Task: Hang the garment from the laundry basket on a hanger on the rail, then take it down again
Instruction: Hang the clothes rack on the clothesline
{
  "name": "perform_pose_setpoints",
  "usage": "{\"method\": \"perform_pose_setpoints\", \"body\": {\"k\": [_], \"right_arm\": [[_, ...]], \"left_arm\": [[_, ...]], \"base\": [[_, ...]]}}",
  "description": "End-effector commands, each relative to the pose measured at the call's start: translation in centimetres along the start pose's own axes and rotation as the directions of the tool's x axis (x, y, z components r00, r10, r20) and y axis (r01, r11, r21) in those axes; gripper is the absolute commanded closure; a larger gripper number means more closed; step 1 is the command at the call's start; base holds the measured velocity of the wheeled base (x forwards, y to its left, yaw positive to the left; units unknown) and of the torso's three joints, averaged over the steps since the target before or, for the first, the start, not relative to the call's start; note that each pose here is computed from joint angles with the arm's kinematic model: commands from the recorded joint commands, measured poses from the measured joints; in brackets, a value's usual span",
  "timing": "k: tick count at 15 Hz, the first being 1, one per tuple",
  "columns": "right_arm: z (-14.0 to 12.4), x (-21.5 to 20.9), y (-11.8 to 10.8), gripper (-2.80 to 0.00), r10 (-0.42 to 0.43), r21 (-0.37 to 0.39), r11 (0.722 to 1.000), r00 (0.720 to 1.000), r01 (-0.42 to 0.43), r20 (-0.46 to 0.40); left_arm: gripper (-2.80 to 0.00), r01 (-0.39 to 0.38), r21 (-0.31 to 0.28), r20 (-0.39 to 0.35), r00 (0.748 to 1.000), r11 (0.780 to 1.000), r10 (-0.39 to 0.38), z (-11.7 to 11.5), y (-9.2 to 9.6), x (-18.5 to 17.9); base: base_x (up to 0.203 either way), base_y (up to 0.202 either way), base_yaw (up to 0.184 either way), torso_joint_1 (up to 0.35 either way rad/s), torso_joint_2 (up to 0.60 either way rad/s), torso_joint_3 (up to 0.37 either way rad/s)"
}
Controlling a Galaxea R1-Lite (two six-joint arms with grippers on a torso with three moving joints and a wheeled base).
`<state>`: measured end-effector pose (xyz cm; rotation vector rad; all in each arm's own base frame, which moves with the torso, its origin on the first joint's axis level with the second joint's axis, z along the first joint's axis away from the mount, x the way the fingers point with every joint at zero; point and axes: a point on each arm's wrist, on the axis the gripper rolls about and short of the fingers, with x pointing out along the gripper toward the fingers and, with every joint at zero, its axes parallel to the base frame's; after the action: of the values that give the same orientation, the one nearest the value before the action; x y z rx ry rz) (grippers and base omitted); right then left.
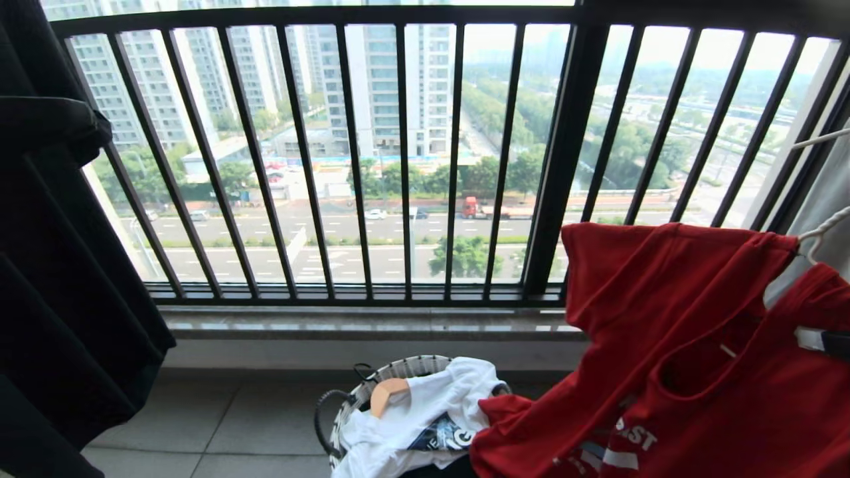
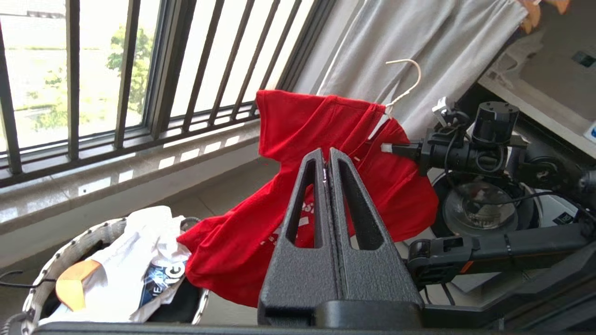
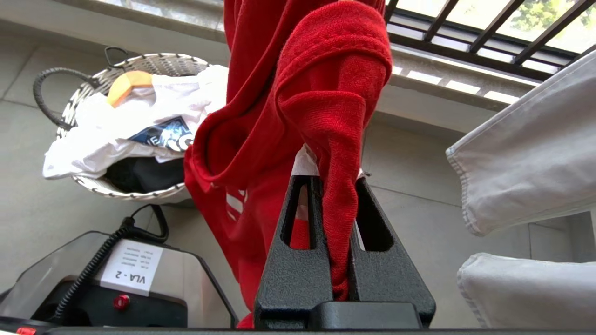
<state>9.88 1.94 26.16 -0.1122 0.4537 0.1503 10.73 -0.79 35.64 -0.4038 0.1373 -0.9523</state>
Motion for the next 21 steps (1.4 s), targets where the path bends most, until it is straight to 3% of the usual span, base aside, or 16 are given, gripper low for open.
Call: {"method": "perform_pose_setpoints", "body": {"k": [1,11,14,18,21], "right_arm": [[-0.4,-0.1,0.0,0.00,0.000,-0.001,1.000,1.000,0.000,-0.005],[-0.6,-1.1,-0.1,0.00,-0.003,0.002,1.000,1.000,0.003,0.024],[-0.8,-1.2,-0.1,0.00,-0.004,0.003,1.000,1.000,0.004,0.025],[-0.8,-1.3,-0.1,0.00,-0.004,0.004,1.000,1.000,0.004,0.027],[-0.8,-1.3,-0.1,0.00,-0.004,0.004,1.000,1.000,0.004,0.027]], "left_arm": [[0.00,0.004,-0.006,-0.004,1.000,1.000,-0.004,0.0,0.1,0.0],[0.00,0.008,0.002,-0.001,1.000,1.000,-0.008,0.0,-0.2,-0.1],[0.00,0.015,0.031,0.015,1.000,0.999,-0.016,-0.1,-1.4,-0.7],[0.00,0.032,0.091,0.058,0.998,0.995,-0.037,-0.1,-4.4,-2.2],[0.00,0.036,0.069,0.060,0.997,0.997,-0.041,0.1,-4.6,-2.2]], "base": [[0.000,0.000,0.000,0.096,-0.54,-0.331],[0.000,0.000,0.000,0.153,-0.48,-0.318],[0.000,0.000,0.000,0.201,-0.49,-0.304],[0.000,0.000,0.000,0.215,-0.52,-0.303],[0.000,0.000,0.000,0.235,-0.54,-0.310]]}}
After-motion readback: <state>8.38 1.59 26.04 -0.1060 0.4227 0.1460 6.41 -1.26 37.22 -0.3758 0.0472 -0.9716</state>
